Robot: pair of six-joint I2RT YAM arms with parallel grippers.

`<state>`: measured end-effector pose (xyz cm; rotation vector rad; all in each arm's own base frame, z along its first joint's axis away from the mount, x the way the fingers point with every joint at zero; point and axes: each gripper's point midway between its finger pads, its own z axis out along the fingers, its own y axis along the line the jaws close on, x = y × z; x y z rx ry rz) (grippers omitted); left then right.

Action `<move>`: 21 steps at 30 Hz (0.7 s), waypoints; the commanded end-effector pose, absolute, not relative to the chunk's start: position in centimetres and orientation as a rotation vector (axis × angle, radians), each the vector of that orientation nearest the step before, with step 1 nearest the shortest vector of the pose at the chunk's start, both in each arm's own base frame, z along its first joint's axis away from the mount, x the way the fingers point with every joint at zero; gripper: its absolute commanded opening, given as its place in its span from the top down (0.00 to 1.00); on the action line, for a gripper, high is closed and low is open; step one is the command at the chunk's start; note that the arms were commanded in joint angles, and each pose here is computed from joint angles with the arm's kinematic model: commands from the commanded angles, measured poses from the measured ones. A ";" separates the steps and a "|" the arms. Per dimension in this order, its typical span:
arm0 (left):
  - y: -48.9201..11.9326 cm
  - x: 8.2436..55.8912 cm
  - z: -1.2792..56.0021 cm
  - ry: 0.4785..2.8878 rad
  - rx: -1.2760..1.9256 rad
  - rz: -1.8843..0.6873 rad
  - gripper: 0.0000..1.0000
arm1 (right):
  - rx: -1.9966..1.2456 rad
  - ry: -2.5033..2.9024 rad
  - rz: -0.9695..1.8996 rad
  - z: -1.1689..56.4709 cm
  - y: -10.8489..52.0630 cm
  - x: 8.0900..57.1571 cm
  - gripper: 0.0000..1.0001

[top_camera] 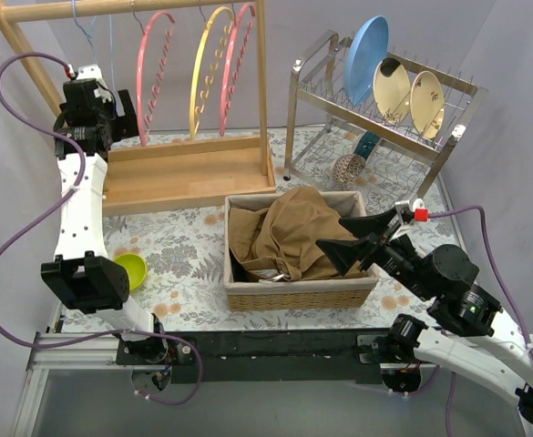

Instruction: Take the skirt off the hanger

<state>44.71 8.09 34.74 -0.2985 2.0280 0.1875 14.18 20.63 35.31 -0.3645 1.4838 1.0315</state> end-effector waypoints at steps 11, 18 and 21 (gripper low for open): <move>3.7 28.9 45.0 1.601 -0.402 -0.075 0.02 | -0.166 1.822 0.752 32.3 17.3 16.7 0.02; -3.9 22.8 43.3 1.554 -0.121 -0.416 0.02 | -0.173 1.781 0.745 33.9 15.7 16.0 0.02; -7.3 20.3 42.8 1.526 -0.044 -0.618 0.02 | -0.159 1.757 0.752 34.6 15.0 15.7 0.02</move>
